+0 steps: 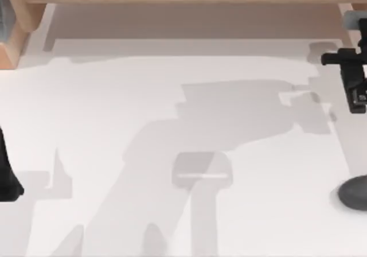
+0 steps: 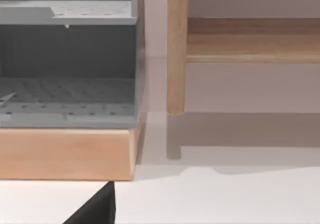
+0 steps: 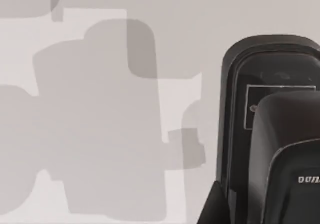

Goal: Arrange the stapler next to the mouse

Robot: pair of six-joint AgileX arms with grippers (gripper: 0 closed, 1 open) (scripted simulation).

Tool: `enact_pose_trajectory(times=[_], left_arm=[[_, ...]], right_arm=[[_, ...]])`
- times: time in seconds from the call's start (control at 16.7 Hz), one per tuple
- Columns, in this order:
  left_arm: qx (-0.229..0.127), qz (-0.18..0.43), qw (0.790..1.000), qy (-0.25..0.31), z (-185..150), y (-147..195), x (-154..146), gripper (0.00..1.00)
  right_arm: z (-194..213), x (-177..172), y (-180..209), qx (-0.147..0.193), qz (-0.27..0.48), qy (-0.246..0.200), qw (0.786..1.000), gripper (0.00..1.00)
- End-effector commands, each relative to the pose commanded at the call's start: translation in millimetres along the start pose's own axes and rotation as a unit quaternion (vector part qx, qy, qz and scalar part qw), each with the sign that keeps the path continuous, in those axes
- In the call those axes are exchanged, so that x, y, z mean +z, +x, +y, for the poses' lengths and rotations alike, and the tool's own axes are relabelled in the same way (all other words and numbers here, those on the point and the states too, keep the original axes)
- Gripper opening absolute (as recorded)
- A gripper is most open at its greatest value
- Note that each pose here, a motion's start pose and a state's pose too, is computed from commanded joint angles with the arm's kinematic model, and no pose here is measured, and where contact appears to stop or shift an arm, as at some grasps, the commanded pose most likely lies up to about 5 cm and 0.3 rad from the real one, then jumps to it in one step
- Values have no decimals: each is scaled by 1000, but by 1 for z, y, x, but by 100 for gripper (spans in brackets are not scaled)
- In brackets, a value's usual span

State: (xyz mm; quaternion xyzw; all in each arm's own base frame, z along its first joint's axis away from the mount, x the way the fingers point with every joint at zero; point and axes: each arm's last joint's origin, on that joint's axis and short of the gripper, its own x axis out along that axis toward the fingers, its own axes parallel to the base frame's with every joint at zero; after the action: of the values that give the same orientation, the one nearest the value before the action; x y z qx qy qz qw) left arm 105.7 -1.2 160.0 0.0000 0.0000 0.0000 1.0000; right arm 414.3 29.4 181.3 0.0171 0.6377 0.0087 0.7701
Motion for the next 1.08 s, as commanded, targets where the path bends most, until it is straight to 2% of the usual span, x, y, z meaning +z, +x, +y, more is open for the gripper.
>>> enact_pose_trajectory(times=[0.36, 0.72, 0.96, 1.08], left_arm=[[0, 0, 1000, 0, 0, 0, 0, 100], [0, 0, 1000, 0, 0, 0, 0, 100], [0, 0, 1000, 0, 0, 0, 0, 100], [0, 0, 1000, 0, 0, 0, 0, 100]], right_arm=[[-1, -3, 12, 2, 6, 1, 1000, 0], [-2, -14, 43, 1, 52, 3, 999, 0], [-2, -14, 43, 1, 52, 3, 999, 0], [-2, -14, 43, 1, 52, 3, 999, 15]])
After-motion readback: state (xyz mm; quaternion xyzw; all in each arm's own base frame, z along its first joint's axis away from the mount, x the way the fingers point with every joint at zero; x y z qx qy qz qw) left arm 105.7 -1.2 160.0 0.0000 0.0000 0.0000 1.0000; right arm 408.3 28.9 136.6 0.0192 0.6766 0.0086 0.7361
